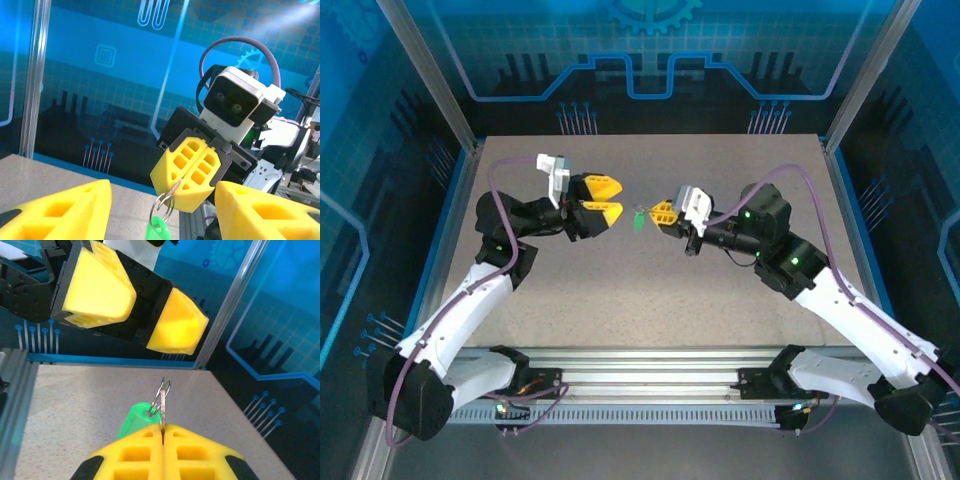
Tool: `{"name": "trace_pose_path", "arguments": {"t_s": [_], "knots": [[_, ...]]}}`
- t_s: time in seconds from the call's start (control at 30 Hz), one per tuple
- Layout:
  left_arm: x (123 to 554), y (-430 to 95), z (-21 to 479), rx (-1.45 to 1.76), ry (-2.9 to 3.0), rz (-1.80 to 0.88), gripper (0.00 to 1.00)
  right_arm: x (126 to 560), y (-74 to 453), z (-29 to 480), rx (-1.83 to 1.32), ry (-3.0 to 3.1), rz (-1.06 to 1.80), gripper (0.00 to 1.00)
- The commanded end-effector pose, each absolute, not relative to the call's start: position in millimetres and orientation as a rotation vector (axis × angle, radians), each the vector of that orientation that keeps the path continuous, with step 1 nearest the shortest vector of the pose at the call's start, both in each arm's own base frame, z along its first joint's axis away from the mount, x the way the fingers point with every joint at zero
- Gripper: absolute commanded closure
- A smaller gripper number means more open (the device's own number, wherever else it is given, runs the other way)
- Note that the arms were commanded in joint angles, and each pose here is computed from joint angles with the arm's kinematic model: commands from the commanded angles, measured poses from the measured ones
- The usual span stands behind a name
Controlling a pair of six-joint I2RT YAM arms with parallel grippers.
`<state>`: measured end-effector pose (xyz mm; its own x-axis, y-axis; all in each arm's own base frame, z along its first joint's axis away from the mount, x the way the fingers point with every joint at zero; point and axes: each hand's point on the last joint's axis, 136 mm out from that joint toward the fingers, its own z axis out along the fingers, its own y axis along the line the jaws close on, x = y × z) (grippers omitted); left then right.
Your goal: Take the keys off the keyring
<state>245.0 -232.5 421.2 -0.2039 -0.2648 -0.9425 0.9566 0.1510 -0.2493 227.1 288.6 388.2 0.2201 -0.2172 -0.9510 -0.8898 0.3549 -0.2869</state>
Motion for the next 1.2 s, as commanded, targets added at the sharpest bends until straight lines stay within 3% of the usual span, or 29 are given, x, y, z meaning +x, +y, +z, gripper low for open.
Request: {"name": "trace_pose_path", "arguments": {"t_s": [0.0, 0.97, 1.1, 1.17], "knots": [[251, -234, 420, 0.809, 1.292, -1.307, 0.41, 218, 287, 412, -1.151, 1.241, 0.8, 1.0], [227, -253, 430, 1.008, 1.276, -1.438, 0.44, 218, 294, 410, -1.24, 1.301, 0.894, 1.0], [225, -255, 427, 1.026, 1.295, -1.433, 0.56, 219, 293, 412, -1.226, 1.3, 0.885, 1.0], [224, -256, 425, 1.035, 1.302, -1.432, 0.57, 219, 293, 414, -1.225, 1.299, 0.884, 1.0]]}}
